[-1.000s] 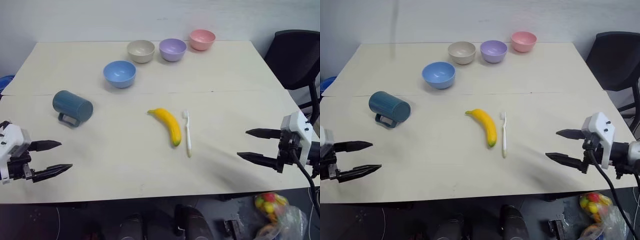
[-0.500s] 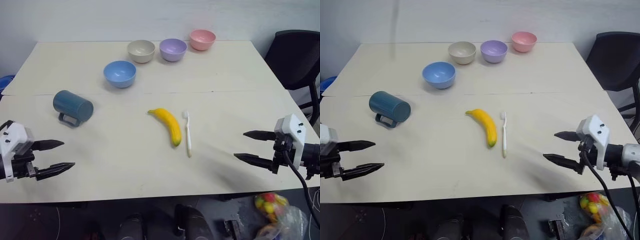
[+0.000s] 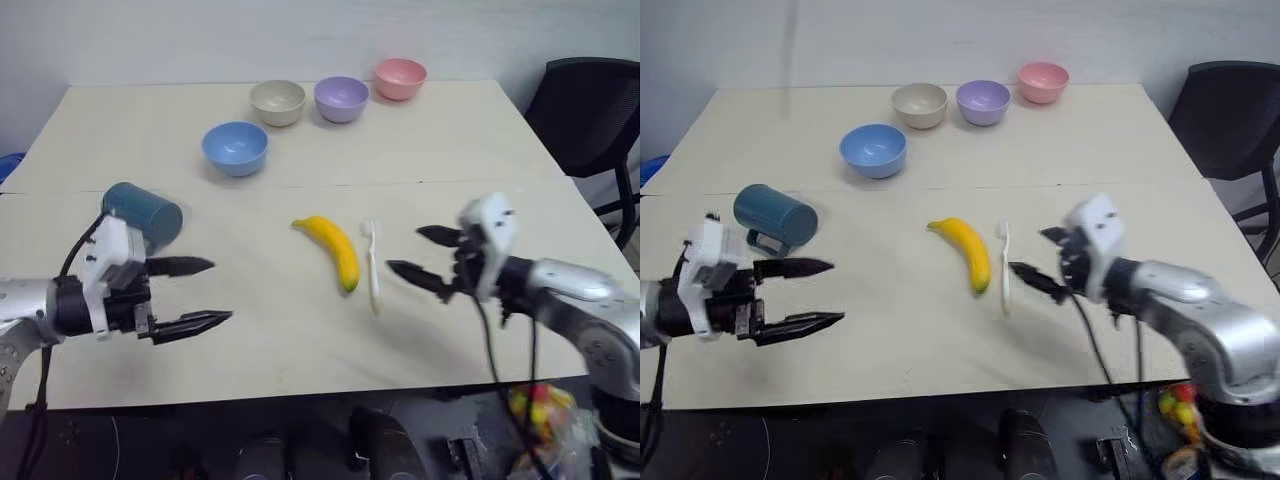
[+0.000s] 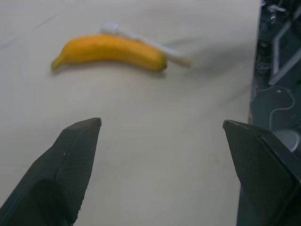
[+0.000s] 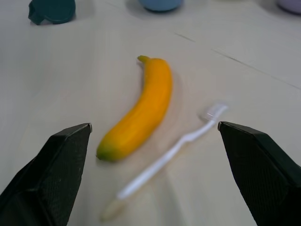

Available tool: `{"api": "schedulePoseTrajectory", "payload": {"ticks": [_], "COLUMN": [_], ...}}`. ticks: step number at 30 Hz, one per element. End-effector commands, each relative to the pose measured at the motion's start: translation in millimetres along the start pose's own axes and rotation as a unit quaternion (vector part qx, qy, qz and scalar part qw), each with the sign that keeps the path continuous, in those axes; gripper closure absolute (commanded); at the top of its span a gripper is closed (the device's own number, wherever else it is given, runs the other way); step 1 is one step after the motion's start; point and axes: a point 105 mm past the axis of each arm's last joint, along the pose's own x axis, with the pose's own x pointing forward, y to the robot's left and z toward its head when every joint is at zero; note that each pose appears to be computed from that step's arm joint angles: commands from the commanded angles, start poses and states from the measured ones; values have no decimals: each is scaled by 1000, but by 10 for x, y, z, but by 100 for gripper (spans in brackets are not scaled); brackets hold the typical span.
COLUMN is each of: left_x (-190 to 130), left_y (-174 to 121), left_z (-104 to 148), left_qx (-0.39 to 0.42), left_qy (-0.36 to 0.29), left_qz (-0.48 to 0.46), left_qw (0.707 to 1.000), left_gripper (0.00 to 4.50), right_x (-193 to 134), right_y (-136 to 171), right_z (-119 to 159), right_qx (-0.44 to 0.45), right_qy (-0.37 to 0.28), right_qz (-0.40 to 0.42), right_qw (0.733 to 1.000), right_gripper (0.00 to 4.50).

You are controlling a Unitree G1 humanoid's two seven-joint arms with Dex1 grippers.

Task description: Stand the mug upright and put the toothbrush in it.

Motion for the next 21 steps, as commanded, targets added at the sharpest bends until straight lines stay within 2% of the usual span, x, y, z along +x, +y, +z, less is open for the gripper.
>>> {"api": "schedulePoseTrajectory", "payload": {"ticks": [1,3,7,15,18,21], "left_x": [45,0,-92,-146,-137,-137], "left_y": [8,44,98,146,144,155], "left_z": [92,83,45,-16,-20,-20], "left_qx": [18,14,17,19,22,22], "left_qy": [0,6,19,24,25,24], "left_qz": [-3,3,22,50,51,51], "left_qw": [1000,1000,999,998,998,998], "left_gripper": [12,12,12,12,0,0], "right_x": [269,502,746,1029,1089,1118], "right_y": [-20,-1,-76,-70,-19,32], "right_z": [22,-5,-94,-313,-324,-310], "right_qx": [-3,4,-14,-23,-7,-14], "right_qy": [6,15,43,76,76,75], "right_qz": [-38,-50,-78,-73,-54,-41], "right_qw": [999,999,996,994,996,996], "right_gripper": [2,2,2,2,54,155]}}
